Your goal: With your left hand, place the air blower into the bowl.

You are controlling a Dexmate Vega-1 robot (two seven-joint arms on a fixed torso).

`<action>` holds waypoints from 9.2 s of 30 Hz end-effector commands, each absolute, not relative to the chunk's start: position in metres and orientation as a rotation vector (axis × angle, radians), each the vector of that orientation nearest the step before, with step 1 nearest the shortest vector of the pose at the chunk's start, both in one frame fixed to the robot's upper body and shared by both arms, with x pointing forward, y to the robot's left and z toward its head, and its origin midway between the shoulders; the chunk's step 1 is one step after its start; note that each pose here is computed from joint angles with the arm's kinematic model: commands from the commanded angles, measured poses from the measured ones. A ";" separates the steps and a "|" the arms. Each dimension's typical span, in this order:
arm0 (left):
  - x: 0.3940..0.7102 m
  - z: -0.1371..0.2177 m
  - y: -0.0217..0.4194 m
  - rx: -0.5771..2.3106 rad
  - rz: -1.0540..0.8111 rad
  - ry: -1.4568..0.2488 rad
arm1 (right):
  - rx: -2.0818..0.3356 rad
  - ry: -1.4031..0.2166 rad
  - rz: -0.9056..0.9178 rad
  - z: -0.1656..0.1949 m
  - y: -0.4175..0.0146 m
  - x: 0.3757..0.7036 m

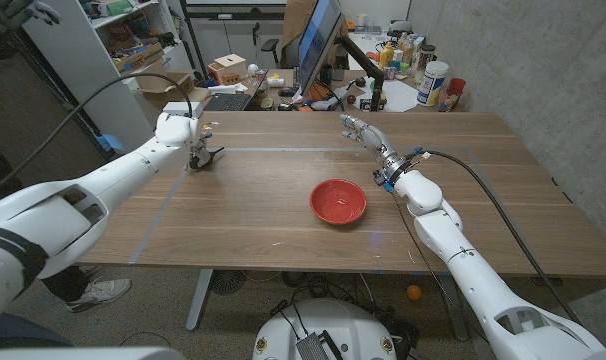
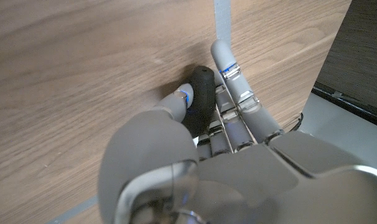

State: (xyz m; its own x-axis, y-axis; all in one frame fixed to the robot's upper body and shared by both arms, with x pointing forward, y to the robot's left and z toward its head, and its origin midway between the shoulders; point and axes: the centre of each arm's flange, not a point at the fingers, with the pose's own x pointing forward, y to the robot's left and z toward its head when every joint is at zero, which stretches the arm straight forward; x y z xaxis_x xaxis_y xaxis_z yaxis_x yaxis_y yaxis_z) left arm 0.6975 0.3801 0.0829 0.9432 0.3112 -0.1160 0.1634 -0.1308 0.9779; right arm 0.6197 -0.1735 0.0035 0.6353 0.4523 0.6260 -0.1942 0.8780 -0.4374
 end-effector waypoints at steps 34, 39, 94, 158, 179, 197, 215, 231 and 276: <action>0.647 0.124 0.374 1.701 0.419 0.039 | -0.361 -0.824 0.392 0.010 -0.173 0.619; 0.638 0.128 0.369 1.714 0.415 -0.030 | -0.360 -0.825 0.392 0.008 -0.173 0.617; 0.562 0.134 0.282 1.882 0.363 -0.691 | -0.380 -0.891 0.422 0.006 -0.166 0.578; 0.522 0.101 0.174 1.831 0.007 -1.191 | -0.429 -0.944 0.412 0.034 -0.160 0.565; 0.515 0.085 0.167 1.810 -0.073 -1.227 | -0.480 -0.891 0.356 0.074 -0.166 0.578; 0.522 0.067 0.145 1.829 -0.166 -1.256 | -0.465 -0.877 0.320 0.083 -0.176 0.581; 0.537 0.050 0.119 1.838 -0.261 -1.263 | -0.451 -0.901 0.307 0.098 -0.177 0.574; 0.540 0.037 0.102 1.908 -0.371 -1.261 | -0.451 -0.921 0.308 0.106 -0.174 0.575; 0.563 -0.008 0.089 2.010 -0.547 -1.168 | -0.429 -0.902 0.282 0.111 -0.183 0.590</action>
State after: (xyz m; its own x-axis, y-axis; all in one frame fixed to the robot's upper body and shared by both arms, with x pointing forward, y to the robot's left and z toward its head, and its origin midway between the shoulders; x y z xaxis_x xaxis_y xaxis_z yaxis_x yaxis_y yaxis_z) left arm 0.5584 0.0918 0.0035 0.4893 -0.8715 0.0339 -0.5700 -0.2902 0.7687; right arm 0.5868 -0.1783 0.1055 0.5770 0.4363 0.6905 -0.0708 0.8689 -0.4899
